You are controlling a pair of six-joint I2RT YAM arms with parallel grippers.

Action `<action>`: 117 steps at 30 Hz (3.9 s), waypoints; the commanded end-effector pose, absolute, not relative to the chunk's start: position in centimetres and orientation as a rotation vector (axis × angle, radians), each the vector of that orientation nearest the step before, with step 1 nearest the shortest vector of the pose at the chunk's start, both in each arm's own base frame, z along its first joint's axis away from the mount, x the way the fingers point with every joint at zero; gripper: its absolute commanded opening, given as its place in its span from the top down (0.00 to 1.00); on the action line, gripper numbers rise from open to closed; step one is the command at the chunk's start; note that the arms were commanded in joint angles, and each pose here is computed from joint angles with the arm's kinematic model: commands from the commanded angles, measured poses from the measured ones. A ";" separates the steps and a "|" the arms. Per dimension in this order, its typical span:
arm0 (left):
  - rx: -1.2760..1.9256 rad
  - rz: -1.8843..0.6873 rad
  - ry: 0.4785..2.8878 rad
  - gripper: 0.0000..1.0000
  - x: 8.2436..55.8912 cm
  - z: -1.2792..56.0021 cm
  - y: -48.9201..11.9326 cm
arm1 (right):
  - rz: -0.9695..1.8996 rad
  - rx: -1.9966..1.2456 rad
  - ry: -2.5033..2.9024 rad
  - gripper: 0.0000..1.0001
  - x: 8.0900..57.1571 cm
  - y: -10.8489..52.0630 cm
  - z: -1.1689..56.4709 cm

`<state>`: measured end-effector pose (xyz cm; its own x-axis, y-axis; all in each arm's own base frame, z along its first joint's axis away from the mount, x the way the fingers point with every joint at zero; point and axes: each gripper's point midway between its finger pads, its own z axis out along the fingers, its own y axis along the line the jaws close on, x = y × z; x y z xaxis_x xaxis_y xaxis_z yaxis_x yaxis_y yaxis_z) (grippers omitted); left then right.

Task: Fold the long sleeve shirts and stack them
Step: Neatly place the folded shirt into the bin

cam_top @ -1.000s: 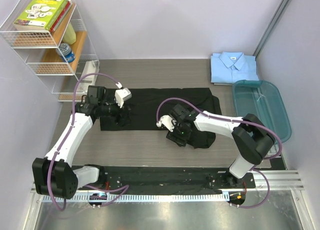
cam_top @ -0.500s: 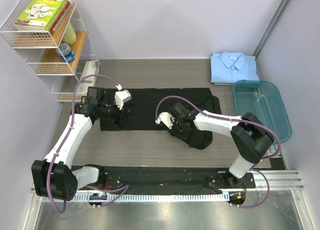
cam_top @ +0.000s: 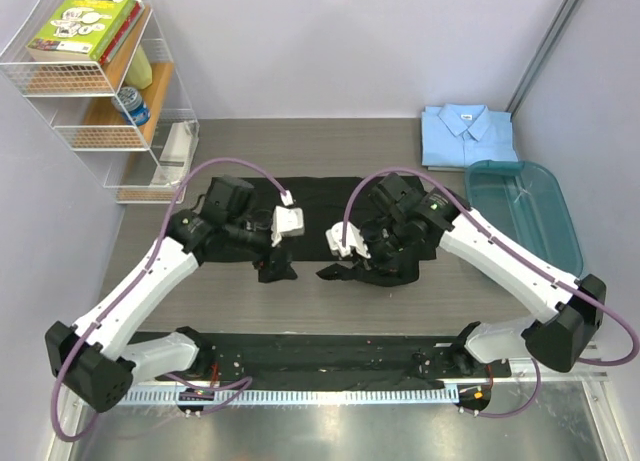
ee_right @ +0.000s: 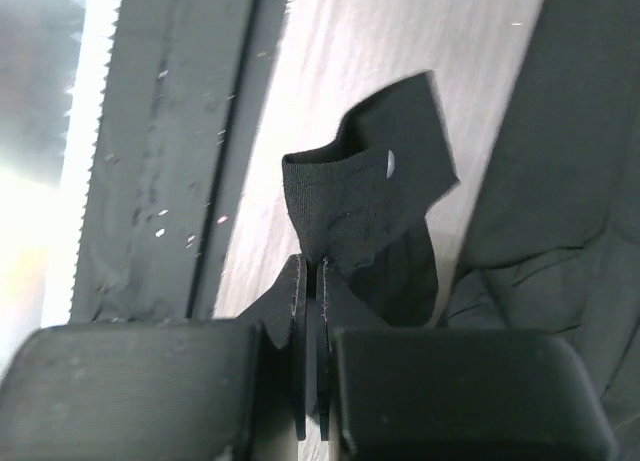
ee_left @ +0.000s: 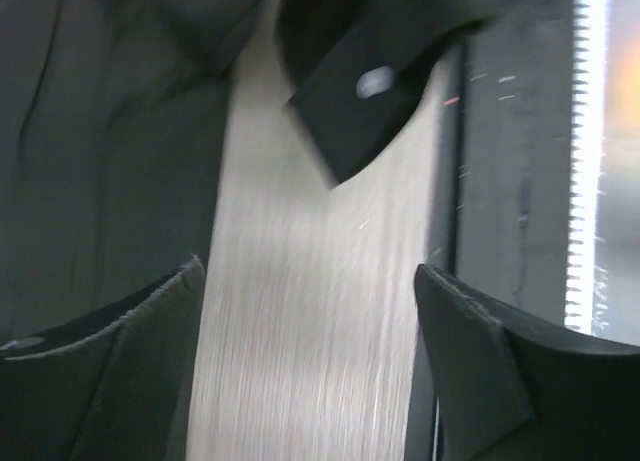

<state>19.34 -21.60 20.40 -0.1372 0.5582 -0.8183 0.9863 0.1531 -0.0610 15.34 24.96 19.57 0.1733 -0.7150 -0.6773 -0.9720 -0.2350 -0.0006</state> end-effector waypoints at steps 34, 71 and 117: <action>1.252 -0.984 1.559 0.28 16.3 23.4 -34.0 | 0.605 -1.756 1.342 0.99 15.9 23.9 25.5; 1.249 -0.461 1.432 1.00 43.1 32.2 -35.7 | 0.429 -0.611 1.984 0.07 32.4 10.1 29.5; 1.732 -0.649 1.026 1.00 36.5 23.2 -28.1 | 0.924 -0.149 2.495 0.81 33.5 14.5 5.1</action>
